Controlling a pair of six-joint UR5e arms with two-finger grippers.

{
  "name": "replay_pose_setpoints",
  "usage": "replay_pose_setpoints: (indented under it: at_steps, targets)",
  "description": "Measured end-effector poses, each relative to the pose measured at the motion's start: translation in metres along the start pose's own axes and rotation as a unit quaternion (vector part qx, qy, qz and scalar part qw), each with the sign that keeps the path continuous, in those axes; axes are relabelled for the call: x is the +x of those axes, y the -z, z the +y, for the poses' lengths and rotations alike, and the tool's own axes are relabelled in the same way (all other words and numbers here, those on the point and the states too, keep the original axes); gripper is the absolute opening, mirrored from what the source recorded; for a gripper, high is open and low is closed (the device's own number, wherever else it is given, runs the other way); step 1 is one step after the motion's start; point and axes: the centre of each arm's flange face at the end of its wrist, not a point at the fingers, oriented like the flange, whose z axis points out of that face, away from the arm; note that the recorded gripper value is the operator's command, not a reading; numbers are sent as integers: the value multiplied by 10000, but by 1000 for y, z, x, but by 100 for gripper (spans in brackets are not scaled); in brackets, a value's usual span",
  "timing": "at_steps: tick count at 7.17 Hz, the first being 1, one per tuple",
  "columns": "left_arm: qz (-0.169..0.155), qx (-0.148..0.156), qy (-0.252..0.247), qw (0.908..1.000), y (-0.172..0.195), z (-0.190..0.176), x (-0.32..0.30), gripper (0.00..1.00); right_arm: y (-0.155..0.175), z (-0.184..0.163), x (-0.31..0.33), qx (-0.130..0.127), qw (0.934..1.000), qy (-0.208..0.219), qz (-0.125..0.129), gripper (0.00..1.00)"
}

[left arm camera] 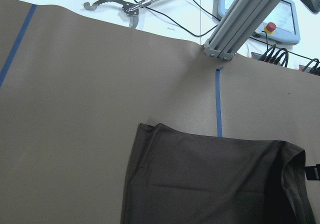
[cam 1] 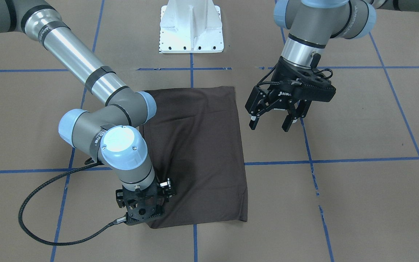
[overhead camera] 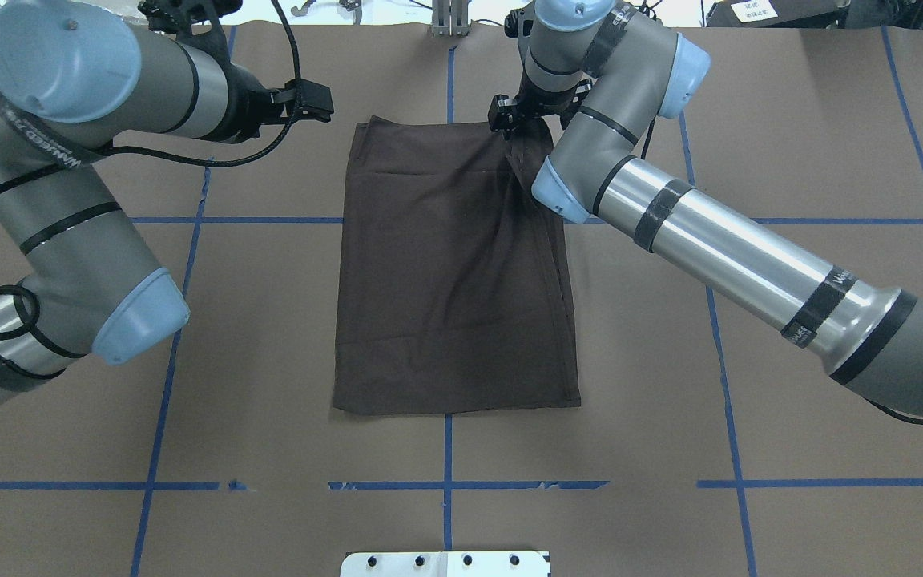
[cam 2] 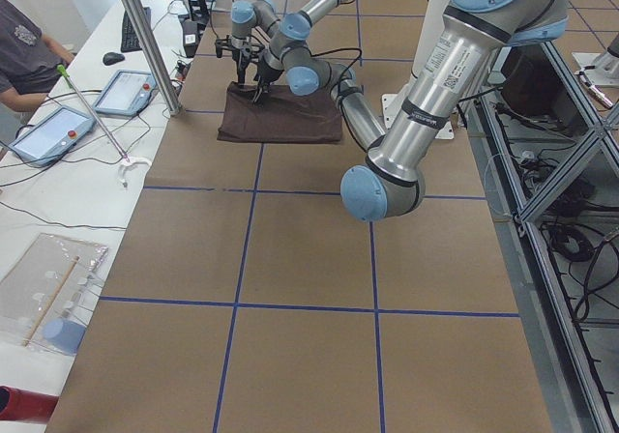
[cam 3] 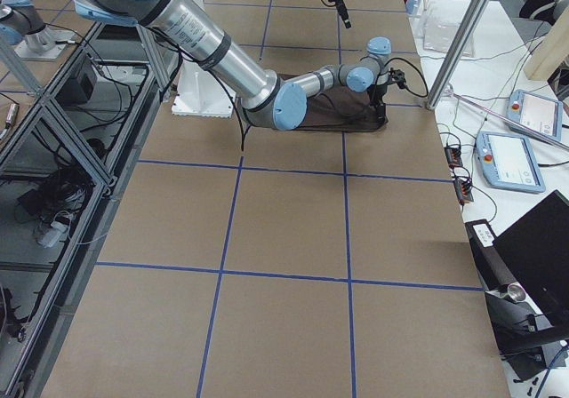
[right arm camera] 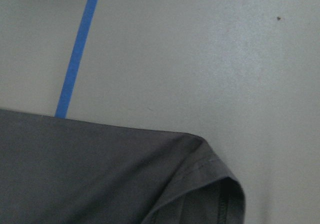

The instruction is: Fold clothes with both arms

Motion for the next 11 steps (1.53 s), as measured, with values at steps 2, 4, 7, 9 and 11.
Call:
replay_pose_setpoints:
  at_steps: [2, 4, 7, 9, 11]
  targets:
    - [5, 5, -2, 10000, 4, 0, 0, 100, -1, 5, -23, 38, 9996, -241, -119, 100]
    - [21, 8, -3, 10000, 6, 0, 0, 100, -5, 6, -29, 182, 9987, -353, -332, 100]
    - [37, 11, 15, 10000, 7, 0, 2, 100, -18, 6, -14, 232, 9984, -440, -251, 100]
    - [47, 9, 39, 10000, 8, 0, 4, 100, -30, 4, 0, 293, 9983, -498, -36, 100]
    - [53, 6, 50, 10000, 8, 0, 4, 100, -34, -1, 12, 375, 9976, -559, 131, 100]
